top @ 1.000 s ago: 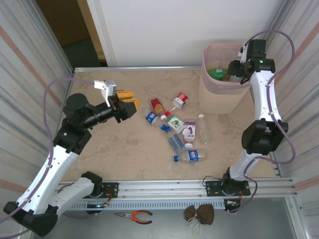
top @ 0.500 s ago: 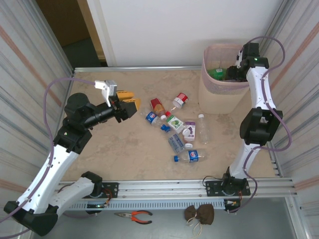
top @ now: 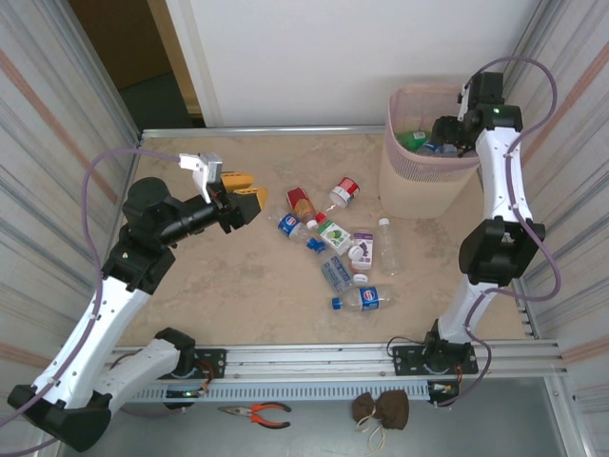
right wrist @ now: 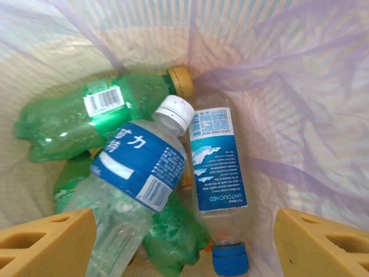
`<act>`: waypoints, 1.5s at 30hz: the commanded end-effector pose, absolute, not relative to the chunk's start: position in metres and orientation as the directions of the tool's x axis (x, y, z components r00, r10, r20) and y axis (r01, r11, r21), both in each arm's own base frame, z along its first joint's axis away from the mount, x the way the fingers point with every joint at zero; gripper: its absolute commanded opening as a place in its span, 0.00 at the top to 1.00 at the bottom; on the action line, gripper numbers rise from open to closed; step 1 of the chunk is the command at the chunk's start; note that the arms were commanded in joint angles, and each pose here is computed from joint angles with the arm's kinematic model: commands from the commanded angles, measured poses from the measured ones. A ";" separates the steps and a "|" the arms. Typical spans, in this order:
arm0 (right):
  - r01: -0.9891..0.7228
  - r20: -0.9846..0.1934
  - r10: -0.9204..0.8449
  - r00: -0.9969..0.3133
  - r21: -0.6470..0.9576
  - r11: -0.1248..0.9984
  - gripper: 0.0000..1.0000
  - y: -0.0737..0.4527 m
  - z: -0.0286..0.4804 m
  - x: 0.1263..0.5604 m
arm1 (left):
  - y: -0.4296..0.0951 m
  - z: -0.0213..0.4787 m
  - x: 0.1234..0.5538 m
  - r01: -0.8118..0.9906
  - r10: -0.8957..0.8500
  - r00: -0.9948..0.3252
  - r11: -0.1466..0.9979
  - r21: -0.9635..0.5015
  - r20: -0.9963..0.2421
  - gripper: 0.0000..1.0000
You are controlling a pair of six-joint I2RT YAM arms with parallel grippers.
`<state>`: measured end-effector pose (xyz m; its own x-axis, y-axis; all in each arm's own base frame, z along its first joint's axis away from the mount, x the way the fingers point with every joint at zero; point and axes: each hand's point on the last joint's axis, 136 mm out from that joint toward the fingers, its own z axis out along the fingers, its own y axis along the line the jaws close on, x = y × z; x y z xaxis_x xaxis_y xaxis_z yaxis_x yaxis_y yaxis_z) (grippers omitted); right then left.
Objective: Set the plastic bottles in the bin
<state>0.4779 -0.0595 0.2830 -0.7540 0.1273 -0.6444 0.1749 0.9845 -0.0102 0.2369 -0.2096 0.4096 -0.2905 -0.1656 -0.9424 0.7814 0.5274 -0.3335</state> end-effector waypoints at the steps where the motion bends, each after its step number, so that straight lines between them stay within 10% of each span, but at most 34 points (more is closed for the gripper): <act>1: 0.180 -0.710 0.122 -0.693 -0.006 0.984 0.20 -0.053 0.330 0.458 | -0.206 0.415 0.241 0.775 -0.174 -0.269 0.545 -0.320 -0.947 0.38; 19: -0.019 -0.782 0.023 -0.623 0.044 0.999 0.25 0.037 0.378 0.379 | -0.209 0.380 0.275 0.678 -0.169 -0.386 0.615 -0.403 -0.907 0.38; 45: -0.503 -0.502 -0.376 -0.778 0.141 0.852 0.31 0.182 0.182 0.248 | -0.202 0.323 0.280 0.547 -0.175 -0.552 0.662 -0.512 -0.816 0.39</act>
<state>0.2465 0.1707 0.1872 -0.7991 -0.3606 -0.4811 -0.4675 0.8758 0.1200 0.2808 -0.2049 0.3239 -0.5484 -0.1598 -0.8208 0.5586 0.6604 -0.5018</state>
